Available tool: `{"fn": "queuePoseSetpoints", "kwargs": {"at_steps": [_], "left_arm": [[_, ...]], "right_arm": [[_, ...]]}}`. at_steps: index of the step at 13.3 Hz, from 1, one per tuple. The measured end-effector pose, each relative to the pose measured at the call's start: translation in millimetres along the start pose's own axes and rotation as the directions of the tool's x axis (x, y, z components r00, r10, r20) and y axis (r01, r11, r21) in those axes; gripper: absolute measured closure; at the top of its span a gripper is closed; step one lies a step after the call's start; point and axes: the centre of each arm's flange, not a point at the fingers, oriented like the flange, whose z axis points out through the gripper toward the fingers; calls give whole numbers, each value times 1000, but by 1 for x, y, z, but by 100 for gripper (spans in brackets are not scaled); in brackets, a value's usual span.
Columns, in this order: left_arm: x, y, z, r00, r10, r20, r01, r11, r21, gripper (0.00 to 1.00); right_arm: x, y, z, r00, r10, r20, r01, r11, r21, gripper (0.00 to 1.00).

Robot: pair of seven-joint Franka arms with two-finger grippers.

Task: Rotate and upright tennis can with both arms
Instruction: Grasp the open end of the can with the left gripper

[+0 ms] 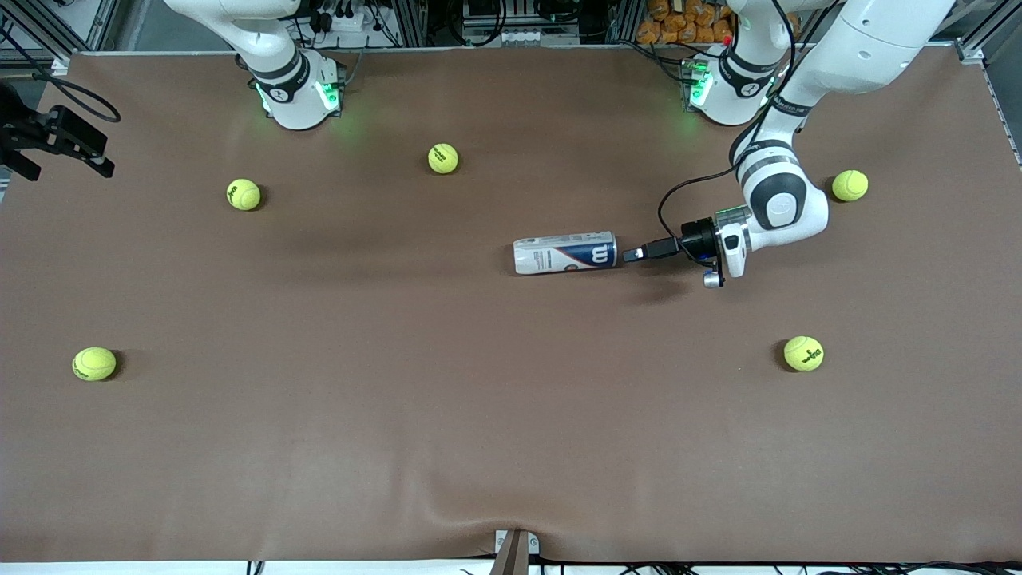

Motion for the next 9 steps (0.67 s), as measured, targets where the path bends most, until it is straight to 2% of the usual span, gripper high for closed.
{"fn": "queuePoseSetpoints", "kwargs": {"at_steps": [9], "left_arm": [[-15,-22,14,998,-45,41,44,999,17,0]], "right_arm": [[2,12,6,1000,24,7,-24,1000,0,0]]}}
